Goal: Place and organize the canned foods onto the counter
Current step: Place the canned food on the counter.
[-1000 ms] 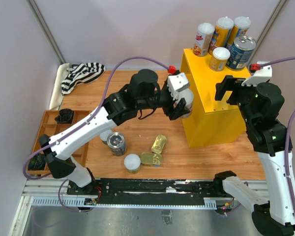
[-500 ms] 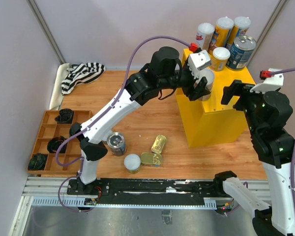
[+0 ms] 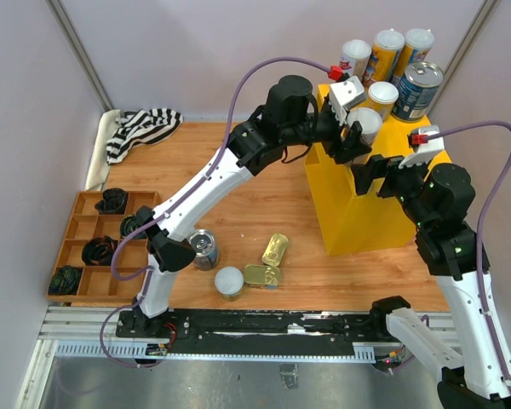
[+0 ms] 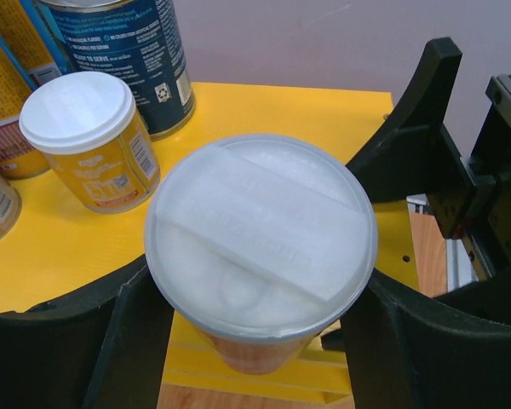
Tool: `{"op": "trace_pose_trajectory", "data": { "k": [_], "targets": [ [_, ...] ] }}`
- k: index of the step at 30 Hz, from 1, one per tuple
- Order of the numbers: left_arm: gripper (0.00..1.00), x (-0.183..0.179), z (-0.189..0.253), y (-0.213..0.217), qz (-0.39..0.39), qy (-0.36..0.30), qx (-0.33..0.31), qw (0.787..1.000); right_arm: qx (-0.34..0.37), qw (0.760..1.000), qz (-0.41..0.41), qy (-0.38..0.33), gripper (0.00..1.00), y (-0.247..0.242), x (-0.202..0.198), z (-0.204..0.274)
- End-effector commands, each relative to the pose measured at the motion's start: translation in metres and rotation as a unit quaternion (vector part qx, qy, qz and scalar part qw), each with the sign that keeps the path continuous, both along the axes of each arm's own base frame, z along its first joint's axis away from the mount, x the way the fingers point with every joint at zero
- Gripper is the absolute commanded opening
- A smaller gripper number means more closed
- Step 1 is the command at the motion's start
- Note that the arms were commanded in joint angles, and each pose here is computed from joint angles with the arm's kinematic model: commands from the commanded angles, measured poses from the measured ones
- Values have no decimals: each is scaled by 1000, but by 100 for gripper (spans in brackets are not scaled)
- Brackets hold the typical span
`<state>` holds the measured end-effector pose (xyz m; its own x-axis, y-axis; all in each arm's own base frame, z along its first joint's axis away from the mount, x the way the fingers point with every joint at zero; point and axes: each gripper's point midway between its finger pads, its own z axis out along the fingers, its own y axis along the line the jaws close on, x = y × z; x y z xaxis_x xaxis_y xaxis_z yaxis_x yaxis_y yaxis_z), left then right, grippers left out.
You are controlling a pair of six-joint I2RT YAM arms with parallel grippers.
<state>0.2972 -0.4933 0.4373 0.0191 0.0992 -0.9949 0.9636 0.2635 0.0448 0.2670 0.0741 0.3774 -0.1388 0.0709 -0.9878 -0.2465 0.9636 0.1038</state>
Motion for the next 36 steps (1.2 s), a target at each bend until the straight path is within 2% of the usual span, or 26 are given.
{"op": "trace_pose_trajectory", "data": {
  "k": [1, 7, 11, 13, 14, 16, 20, 21, 24, 30, 36],
  "targets": [
    [0, 4, 30, -6, -7, -30, -48, 998, -2, 997, 55, -57, 99, 20, 0, 21],
    [1, 8, 26, -12, -8, -28, -54, 998, 11, 995, 59, -79, 98, 23, 3, 24],
    [1, 15, 22, -15, 1, -25, -55, 998, 15, 996, 45, -72, 82, 20, 11, 19],
    [2, 19, 20, -16, 7, -24, -55, 998, 20, 997, 38, -66, 79, 19, 14, 15],
    [8, 20, 19, -16, 8, -23, -56, 998, 22, 997, 36, -64, 78, 20, 16, 14],
    [34, 22, 18, -16, 8, -22, -60, 998, 28, 997, 29, -61, 76, 18, 19, 12],
    [69, 24, 20, -16, 7, -19, -66, 998, 36, 997, 20, -58, 75, 17, 23, 9],
    [82, 25, 20, -15, 9, -19, -68, 997, 39, 998, 16, -57, 74, 16, 24, 7],
    [99, 30, 19, -12, 15, -15, -67, 997, 42, 998, 4, -54, 71, 13, 27, 5],
    [100, 35, 29, 15, 27, -17, -79, 996, 43, 998, -13, -49, 60, 8, 31, 1],
    [100, 41, 46, 56, 38, -19, -102, 994, 37, 998, 9, -49, 59, 16, 33, -2]
  ]
}}
